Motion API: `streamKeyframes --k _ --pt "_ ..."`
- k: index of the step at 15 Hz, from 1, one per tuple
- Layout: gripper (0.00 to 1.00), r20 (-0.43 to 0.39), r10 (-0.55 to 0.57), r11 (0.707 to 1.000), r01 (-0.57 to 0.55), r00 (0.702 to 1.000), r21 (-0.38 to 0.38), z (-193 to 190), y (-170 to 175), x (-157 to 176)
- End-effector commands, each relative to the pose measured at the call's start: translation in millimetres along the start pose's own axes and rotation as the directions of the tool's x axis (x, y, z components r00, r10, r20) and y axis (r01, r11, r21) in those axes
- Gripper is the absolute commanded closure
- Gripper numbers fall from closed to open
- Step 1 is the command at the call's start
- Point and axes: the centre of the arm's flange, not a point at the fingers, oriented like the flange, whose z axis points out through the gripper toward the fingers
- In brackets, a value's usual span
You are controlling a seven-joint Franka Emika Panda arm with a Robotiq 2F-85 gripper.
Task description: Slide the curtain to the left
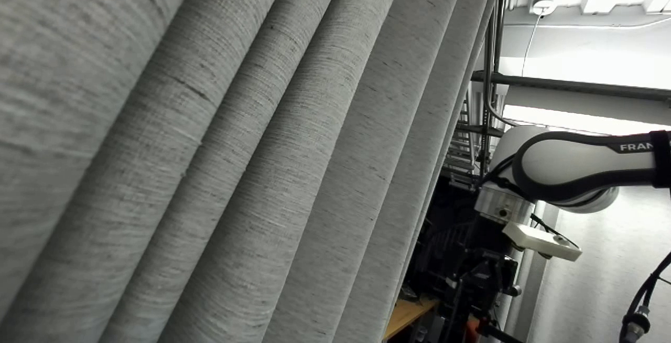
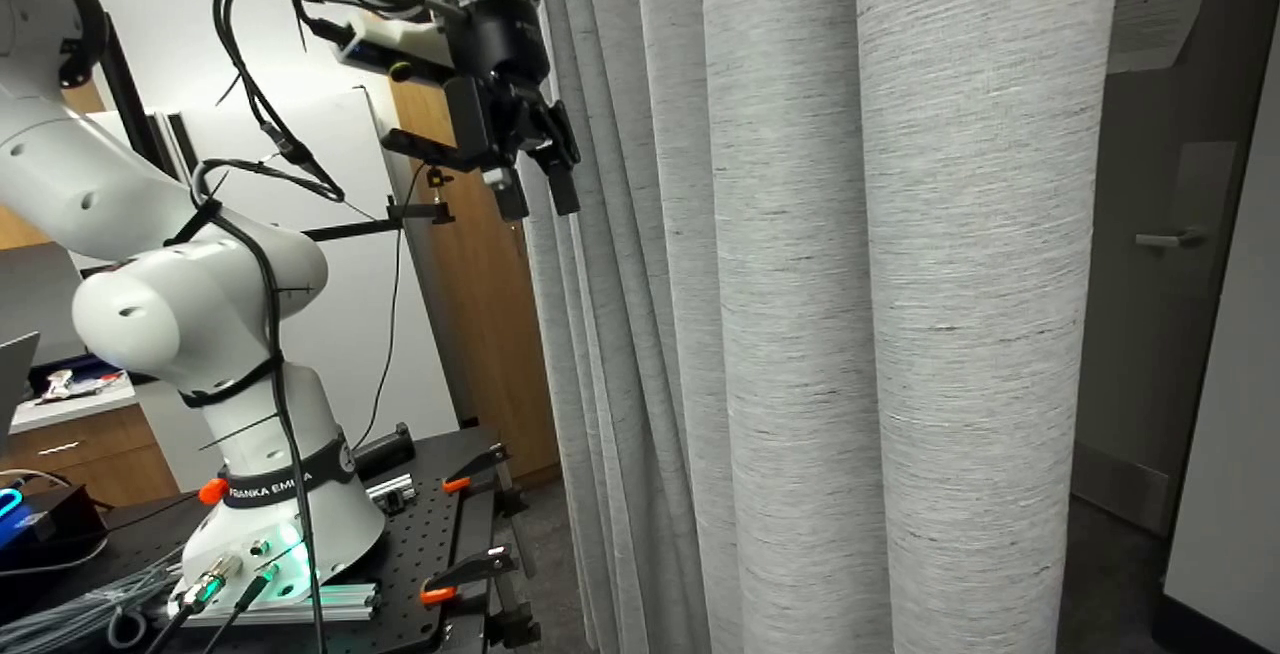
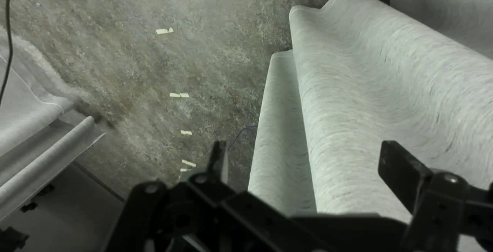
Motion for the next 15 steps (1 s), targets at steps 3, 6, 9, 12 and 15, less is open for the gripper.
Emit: streamKeyframes --k 3,6,9,12,15 --pt "0.0 -0.228 0.041 0.999 -0.048 0.973 -0.023 -60 25 31" --pt "0.0 -0.365 0.085 0.996 -0.092 0.927 -0.002 -87 37 57" --pt "0.0 -0.377 0.086 0.996 -0.082 0.922 0.025 -92 38 49" --pt "0.0 -0.405 0.108 0.994 -0.102 0.908 0.035 -99 45 57" --pt "0.0 -0.388 0.117 0.993 -0.114 0.914 0.029 -98 49 72"
